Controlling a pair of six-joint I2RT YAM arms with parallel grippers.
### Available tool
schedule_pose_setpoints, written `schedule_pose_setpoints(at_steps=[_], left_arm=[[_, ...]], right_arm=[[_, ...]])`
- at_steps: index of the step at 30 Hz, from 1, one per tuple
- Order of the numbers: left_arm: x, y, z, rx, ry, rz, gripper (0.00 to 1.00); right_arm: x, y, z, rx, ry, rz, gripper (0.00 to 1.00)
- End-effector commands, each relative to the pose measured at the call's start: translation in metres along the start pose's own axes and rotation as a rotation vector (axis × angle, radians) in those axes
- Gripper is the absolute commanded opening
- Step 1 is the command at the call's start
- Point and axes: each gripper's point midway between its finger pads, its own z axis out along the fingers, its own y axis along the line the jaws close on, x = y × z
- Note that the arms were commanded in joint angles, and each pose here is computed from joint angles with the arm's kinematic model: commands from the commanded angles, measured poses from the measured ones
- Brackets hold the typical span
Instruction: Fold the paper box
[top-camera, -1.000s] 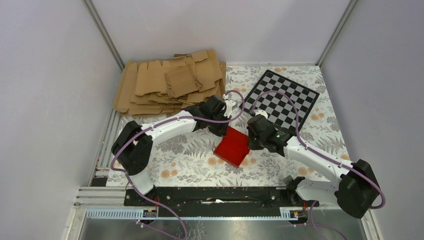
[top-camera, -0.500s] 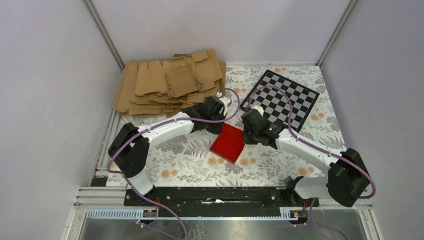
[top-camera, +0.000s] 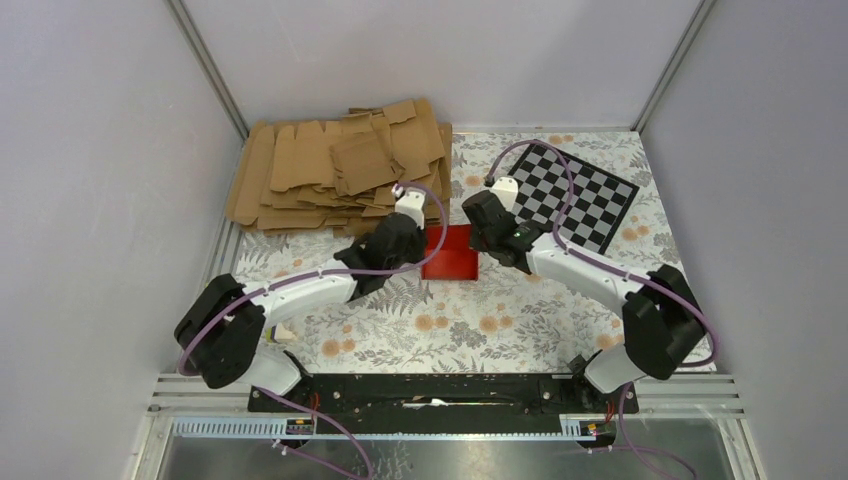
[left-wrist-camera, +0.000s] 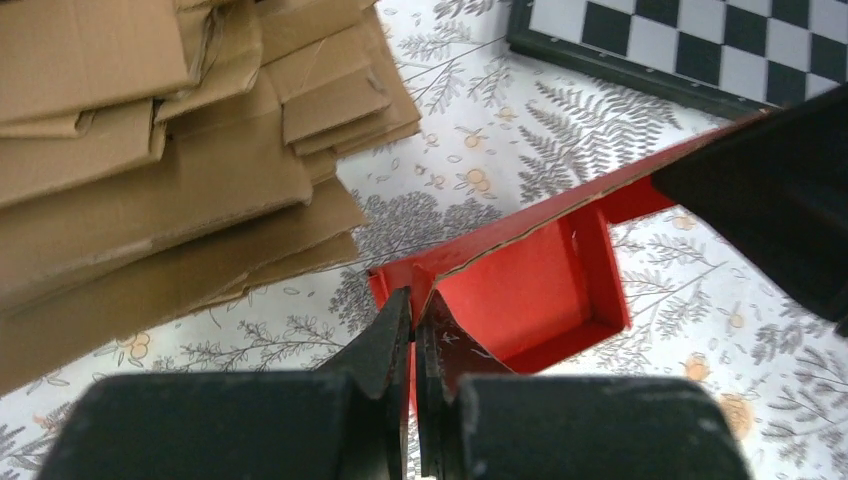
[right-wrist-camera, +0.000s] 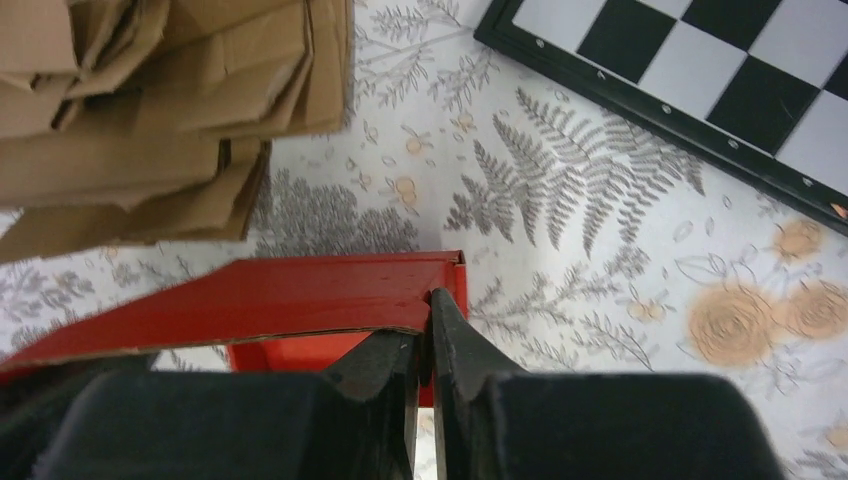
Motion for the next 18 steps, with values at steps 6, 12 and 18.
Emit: schedule_pose_setpoints(at_steps=[6, 12, 18], left_arm=[[-0.021, -0.003, 0.010, 0.022, -0.276, -0.157, 0.00], [0.000, -0.006, 0.021, 0.037, -0.209, -0.166, 0.00], [0.023, -0.008, 0.028, 0.043, -0.139, -0.175, 0.00]], right_arm=[[-0.037, 0.025, 0.030, -0.074, -0.242, 0.150, 0.00], [-0.006, 0.011, 0.039, -0.063, -0.185, 0.107, 0.00], [0.018, -0.002, 0.044, -0.046, -0.140, 0.086, 0.01]])
